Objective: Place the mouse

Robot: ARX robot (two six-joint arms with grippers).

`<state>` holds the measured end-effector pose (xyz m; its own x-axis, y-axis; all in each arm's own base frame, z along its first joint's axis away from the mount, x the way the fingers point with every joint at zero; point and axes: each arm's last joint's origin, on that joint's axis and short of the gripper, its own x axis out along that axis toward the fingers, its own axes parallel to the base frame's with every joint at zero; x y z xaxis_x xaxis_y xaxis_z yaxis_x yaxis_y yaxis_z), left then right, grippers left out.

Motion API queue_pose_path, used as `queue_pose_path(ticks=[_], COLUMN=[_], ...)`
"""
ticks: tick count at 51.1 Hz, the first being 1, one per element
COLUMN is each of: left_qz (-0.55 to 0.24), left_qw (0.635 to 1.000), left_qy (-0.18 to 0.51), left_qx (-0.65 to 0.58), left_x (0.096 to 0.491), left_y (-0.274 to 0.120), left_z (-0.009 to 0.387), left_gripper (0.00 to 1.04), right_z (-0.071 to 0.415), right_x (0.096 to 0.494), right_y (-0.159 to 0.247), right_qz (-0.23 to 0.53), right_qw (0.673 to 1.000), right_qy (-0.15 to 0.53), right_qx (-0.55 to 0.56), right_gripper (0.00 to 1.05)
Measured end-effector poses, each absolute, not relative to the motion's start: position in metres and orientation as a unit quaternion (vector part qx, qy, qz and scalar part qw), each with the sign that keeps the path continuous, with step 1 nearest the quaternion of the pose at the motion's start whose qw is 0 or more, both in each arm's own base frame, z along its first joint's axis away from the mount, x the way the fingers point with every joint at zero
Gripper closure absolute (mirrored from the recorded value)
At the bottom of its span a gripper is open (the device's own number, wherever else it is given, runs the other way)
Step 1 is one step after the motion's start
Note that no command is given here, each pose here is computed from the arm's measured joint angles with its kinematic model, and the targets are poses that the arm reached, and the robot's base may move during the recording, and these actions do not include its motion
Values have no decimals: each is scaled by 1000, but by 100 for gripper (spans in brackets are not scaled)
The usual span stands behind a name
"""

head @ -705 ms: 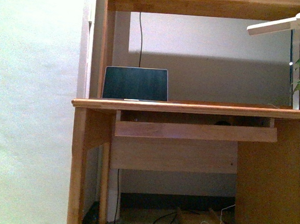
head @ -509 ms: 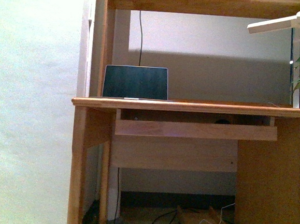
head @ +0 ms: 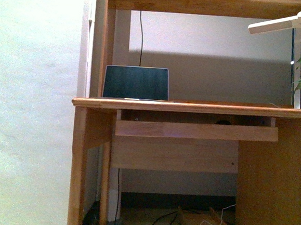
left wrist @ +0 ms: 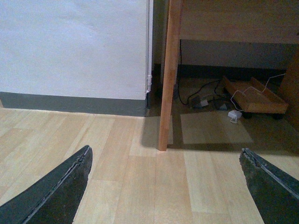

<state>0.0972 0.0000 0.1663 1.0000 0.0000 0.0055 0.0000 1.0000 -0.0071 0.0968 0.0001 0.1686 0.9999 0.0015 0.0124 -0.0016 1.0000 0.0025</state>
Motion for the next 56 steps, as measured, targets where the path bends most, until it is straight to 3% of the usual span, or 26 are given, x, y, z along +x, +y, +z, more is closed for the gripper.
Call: queue_pose_path(ticks=[56], left_qz=[0], left_qw=[1000], left_qy=[-3], left_qx=[-4], left_x=[97], left_y=[0], left_z=[166], left_gripper=[8], right_z=[169], right_x=[97], right_y=[0], right_qz=[1], right_qw=[1000], right_qy=[-6], right_qx=[1], right_gripper=[7])
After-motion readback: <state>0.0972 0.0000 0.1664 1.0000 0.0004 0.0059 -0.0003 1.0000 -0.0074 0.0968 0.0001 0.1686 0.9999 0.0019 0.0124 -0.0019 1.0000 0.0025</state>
